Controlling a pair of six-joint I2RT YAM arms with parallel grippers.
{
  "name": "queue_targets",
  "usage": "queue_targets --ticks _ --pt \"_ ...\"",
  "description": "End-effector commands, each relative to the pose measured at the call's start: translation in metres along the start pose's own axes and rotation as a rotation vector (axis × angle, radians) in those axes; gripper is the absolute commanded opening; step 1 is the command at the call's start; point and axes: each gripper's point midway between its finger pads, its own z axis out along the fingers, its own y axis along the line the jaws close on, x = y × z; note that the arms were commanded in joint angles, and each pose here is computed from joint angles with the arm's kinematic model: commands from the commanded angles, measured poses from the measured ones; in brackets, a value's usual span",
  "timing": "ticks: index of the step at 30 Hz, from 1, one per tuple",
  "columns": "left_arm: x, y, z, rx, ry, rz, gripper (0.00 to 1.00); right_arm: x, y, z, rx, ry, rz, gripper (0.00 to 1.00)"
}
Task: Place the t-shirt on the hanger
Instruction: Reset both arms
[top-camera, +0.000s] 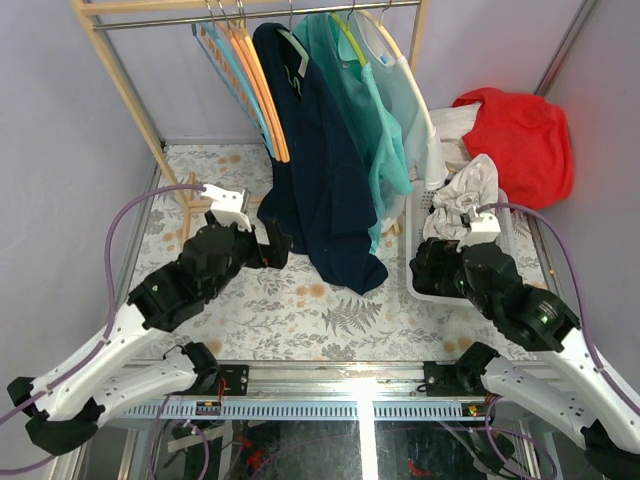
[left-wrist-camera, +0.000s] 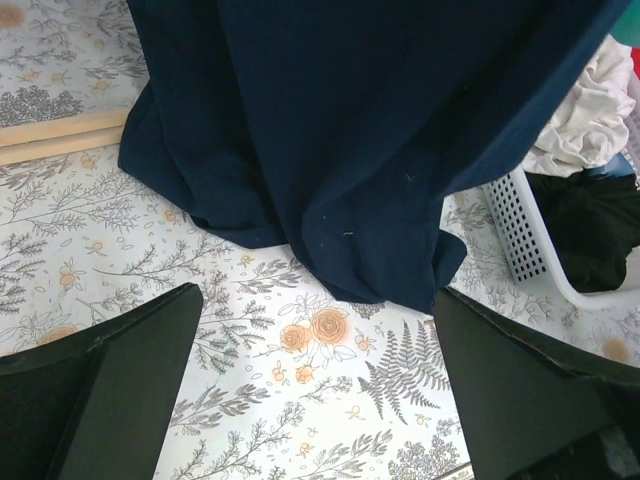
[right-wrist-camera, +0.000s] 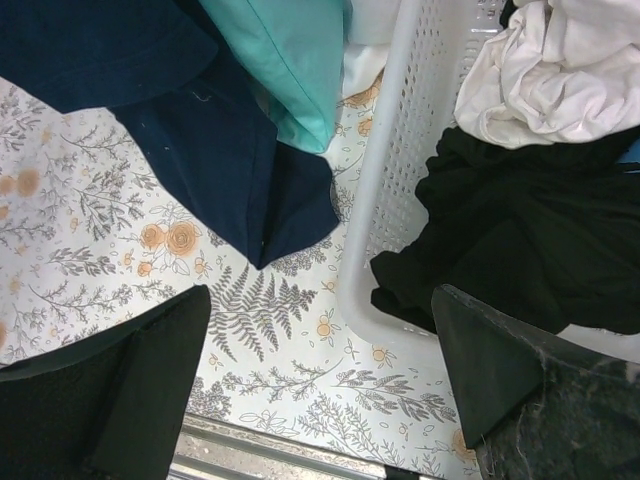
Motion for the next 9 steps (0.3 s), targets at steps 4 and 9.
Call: queue_targets --ticks 4,9 --pt "-0.042 -0.002 -0.006 0.082 -0.103 -0.065 1.0 -0.022 0.007 -0.01 -0.028 -0.051 0.012 0.99" --pt "-0.035 0.007 -0.018 0.064 -0.103 -0.092 1.0 -0.019 -0.002 -0.019 -0.024 -0.081 0.03 0.99"
